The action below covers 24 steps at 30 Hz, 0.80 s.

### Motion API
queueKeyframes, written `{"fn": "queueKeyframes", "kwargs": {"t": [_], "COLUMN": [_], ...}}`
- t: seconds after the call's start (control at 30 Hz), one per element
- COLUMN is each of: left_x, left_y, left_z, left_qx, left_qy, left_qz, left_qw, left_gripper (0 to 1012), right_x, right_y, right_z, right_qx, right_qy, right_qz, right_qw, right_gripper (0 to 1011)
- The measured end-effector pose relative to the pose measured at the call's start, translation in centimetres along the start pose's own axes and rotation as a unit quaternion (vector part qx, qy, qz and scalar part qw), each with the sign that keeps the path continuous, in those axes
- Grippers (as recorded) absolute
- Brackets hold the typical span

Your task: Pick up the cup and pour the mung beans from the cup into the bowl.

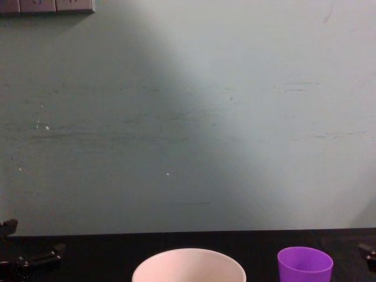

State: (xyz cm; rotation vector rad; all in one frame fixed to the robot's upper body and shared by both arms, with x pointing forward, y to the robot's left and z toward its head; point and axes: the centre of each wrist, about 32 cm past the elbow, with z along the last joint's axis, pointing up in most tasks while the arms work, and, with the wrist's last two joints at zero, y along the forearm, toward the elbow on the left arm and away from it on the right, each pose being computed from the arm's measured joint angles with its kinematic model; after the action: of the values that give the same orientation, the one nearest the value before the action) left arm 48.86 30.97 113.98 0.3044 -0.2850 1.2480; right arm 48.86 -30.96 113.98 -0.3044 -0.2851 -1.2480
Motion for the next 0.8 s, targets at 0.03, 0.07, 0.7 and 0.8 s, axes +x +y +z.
{"fn": "queueKeyframes", "kwargs": {"t": [0.03, 0.07, 0.7, 0.8], "left_x": [0.0, 0.0, 0.0, 0.0], "left_y": [0.0, 0.0, 0.0, 0.0], "left_z": [0.0, 0.0, 0.0, 0.0], "left_qx": [0.0, 0.0, 0.0, 0.0], "left_qy": [0.0, 0.0, 0.0, 0.0], "left_qz": [0.0, 0.0, 0.0, 0.0], "left_qw": [1.0, 1.0, 1.0, 1.0], "left_gripper": [1000, 1000, 1000, 1000], "right_x": [0.0, 0.0, 0.0, 0.0], "right_y": [0.0, 0.0, 0.0, 0.0], "right_z": [0.0, 0.0, 0.0, 0.0], "right_qx": [0.0, 0.0, 0.0, 0.0], "right_qy": [0.0, 0.0, 0.0, 0.0], "right_qz": [0.0, 0.0, 0.0, 0.0], "right_qw": [1.0, 1.0, 1.0, 1.0], "right_gripper": [1003, 1003, 1003, 1003]}}
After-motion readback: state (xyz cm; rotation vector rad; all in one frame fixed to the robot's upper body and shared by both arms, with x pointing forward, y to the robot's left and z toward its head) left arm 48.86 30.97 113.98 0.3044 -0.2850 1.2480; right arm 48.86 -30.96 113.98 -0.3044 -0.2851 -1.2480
